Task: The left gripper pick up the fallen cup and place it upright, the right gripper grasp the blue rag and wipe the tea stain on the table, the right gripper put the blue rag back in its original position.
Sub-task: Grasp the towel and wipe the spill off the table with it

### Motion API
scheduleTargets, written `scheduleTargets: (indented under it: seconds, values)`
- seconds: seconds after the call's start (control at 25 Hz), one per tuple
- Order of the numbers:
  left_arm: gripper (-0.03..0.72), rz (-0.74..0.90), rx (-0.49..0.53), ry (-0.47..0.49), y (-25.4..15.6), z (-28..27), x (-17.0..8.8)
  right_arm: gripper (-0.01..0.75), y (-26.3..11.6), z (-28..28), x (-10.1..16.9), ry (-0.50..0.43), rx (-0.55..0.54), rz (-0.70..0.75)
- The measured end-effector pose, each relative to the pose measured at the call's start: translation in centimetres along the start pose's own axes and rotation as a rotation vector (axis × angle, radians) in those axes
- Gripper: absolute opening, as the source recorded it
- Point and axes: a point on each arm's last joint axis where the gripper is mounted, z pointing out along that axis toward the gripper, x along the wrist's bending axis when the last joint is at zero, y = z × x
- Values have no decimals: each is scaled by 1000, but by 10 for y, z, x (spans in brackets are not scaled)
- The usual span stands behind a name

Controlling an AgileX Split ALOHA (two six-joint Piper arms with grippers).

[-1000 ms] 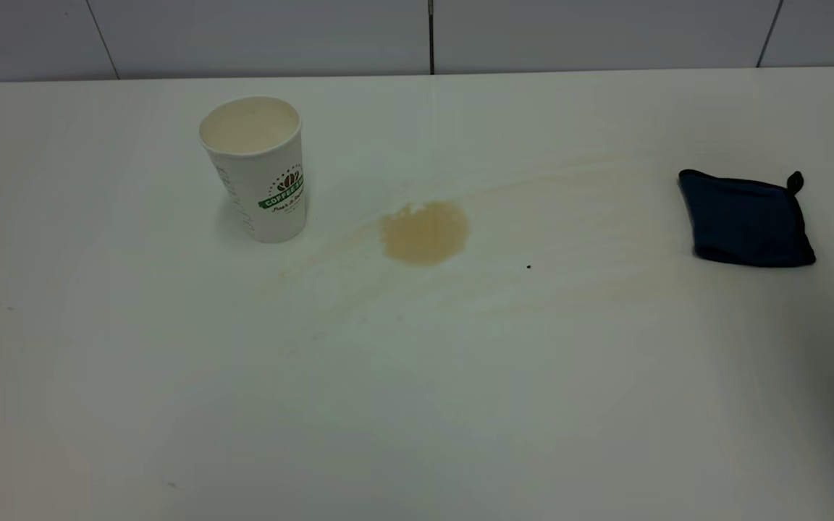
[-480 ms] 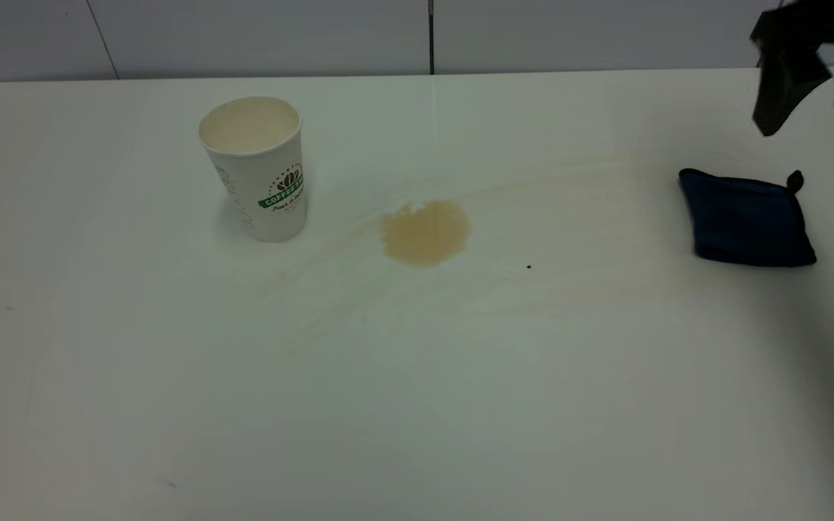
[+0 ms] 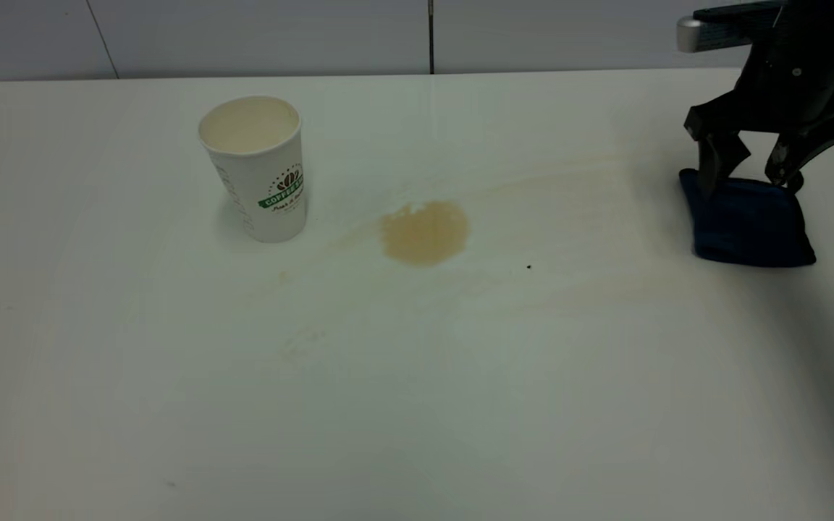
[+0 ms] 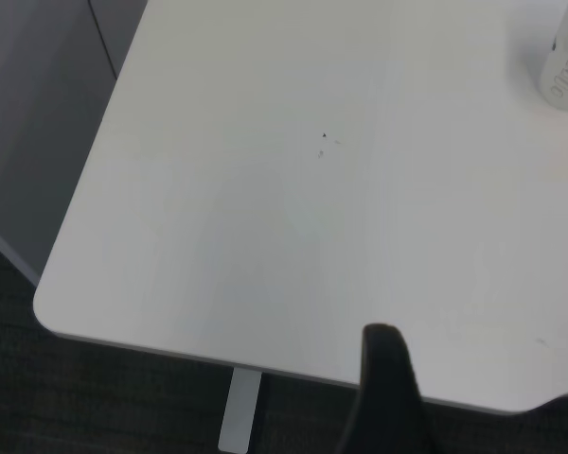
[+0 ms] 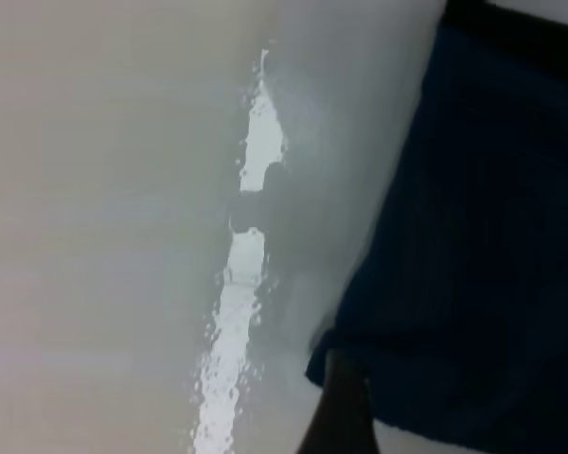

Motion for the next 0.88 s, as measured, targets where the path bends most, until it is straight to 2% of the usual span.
scheduleTargets:
  seconds: [0.44,0.56,0.72,0.88]
  values:
    - [564,0,0,0,0,0,0,708,-4,36,-25,-17,24,45]
    - [564,0,0,0,0,0,0,674,-9,46,-24,-14,43,45]
    - [564,0,0,0,0,0,0,526,-9,48,-23,-5,43,57]
    - [564,0,0,0,0,0,0,254,-8,48,-21,14,35,86]
